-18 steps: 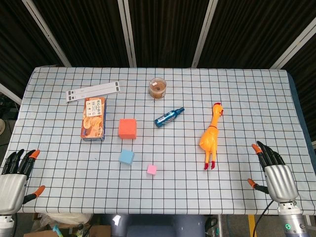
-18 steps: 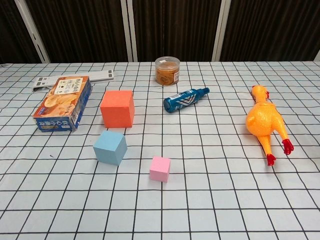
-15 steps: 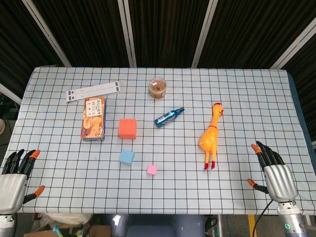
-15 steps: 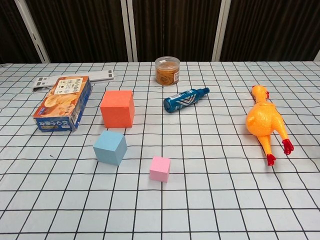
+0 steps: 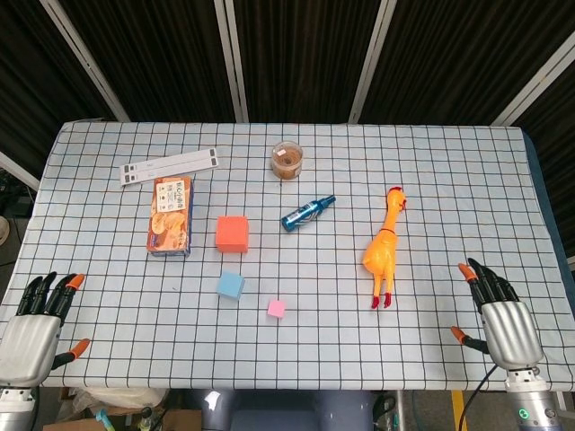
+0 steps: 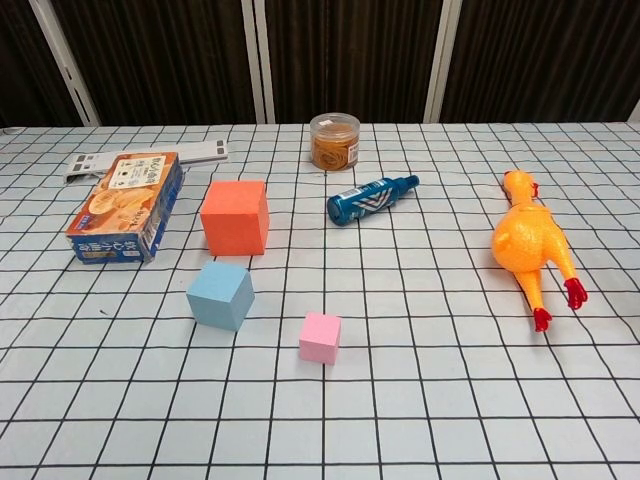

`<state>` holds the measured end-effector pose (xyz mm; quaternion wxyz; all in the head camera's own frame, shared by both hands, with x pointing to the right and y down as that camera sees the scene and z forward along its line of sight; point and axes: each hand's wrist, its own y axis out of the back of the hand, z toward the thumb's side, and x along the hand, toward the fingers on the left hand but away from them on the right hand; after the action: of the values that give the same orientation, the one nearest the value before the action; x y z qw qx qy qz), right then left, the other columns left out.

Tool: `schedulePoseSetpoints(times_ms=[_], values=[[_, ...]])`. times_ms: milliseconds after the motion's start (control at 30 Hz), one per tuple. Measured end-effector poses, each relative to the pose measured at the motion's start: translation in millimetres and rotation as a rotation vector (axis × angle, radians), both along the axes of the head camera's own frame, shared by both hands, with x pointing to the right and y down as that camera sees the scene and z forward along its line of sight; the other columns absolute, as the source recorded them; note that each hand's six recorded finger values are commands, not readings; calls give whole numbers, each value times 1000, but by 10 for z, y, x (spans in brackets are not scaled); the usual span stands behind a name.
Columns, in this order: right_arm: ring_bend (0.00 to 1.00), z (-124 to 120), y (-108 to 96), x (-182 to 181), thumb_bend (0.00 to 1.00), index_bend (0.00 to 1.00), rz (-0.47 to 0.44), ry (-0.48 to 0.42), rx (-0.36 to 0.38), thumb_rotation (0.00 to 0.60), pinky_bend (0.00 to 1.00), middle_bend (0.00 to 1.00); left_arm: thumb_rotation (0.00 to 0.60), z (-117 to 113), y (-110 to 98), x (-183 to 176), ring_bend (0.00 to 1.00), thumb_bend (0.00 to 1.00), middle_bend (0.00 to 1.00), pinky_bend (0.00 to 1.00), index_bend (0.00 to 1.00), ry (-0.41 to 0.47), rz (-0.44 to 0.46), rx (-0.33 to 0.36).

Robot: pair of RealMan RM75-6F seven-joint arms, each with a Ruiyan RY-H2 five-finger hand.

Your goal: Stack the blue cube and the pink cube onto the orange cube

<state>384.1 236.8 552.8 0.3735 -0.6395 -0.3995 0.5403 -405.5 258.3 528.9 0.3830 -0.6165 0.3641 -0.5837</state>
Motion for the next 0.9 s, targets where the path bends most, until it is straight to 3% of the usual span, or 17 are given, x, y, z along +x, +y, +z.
schedulePoseSetpoints(times_ms=[400, 467, 567, 667, 800, 900], values=[[128, 65, 5, -9, 161, 81, -2, -2, -24, 600, 194, 74, 600, 4, -14, 26, 0, 195, 113, 0, 0, 30, 1, -6], [128, 70, 1, -8, 161, 81, -1, -3, -26, 600, 194, 73, 600, 8, -28, 49, 2, 195, 181, 0, 0, 44, 8, -6], [128, 71, 2, -15, 161, 81, -3, -6, -27, 600, 194, 73, 600, 43, -49, 107, 64, 195, 387, 1, 0, 75, 25, -28], [128, 62, 0, -23, 161, 81, -5, -10, -24, 600, 194, 73, 600, 87, -107, 196, 229, 196, 610, 49, 8, 111, 53, -66], [128, 55, -5, -14, 160, 81, -1, -13, -23, 600, 194, 73, 600, 112, -273, 388, 483, 198, 848, 341, 76, 205, 87, -100], [128, 50, -6, -4, 160, 81, 2, -16, -24, 600, 194, 74, 600, 87, -455, 541, 612, 198, 931, 522, 112, 284, 93, -83]])
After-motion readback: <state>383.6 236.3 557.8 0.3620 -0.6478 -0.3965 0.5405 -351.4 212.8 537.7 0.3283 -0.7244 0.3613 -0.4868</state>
